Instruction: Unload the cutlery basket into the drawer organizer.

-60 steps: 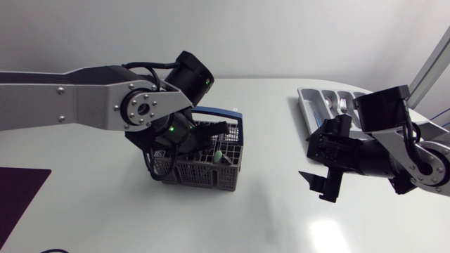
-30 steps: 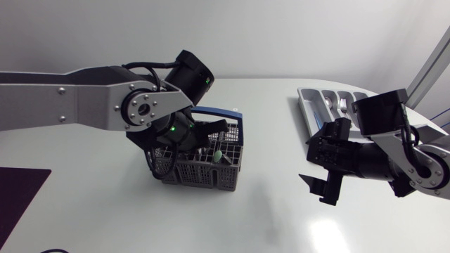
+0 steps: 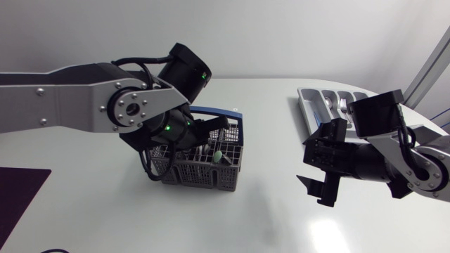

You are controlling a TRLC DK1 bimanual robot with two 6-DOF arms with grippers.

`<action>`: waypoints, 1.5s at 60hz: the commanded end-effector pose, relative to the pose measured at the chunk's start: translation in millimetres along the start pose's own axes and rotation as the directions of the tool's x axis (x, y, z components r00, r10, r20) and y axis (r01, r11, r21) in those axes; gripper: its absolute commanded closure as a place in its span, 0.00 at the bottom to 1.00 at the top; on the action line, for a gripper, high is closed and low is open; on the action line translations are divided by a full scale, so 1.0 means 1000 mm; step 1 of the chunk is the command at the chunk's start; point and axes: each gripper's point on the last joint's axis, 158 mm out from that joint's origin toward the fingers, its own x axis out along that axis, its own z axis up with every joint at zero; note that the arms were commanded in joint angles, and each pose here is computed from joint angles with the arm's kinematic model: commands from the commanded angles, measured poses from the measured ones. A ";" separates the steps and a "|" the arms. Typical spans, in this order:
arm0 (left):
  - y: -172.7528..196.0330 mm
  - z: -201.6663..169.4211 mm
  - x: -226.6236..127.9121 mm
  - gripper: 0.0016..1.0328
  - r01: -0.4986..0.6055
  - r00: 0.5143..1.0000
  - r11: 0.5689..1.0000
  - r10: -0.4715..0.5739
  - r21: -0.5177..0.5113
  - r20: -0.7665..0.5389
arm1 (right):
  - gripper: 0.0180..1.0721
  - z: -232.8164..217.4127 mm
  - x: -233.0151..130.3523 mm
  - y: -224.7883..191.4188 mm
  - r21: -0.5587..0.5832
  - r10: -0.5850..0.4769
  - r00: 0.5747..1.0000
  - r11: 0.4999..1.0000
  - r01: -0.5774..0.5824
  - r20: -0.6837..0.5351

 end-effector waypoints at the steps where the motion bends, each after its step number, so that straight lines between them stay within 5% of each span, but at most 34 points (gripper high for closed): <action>1: 0.001 -0.004 -0.007 0.95 0.010 1.000 1.000 -0.010 -0.004 0.004 | 0.05 -0.002 0.000 0.006 0.017 0.006 1.000 1.000 -0.005 -0.009; 31: -0.013 0.020 -0.058 0.94 0.132 0.985 0.991 -0.133 0.012 0.114 | 0.05 0.006 -0.004 0.008 0.009 0.001 1.000 1.000 -0.001 -0.008; 55: -0.025 0.029 -0.098 0.94 0.249 0.952 0.967 -0.256 0.061 0.170 | 0.05 0.055 -0.033 -0.010 0.092 -0.049 0.992 0.995 0.039 0.117; 74: -0.041 0.010 -0.119 0.94 0.366 0.923 0.924 -0.376 0.111 0.079 | 0.05 0.117 -0.063 -0.004 0.197 0.079 0.945 0.969 -0.147 0.318; 90: -0.057 -0.014 -0.120 0.94 0.451 0.892 0.882 -0.452 0.138 -0.029 | 0.12 0.168 -0.085 0.034 0.171 0.270 0.847 0.908 -0.382 0.458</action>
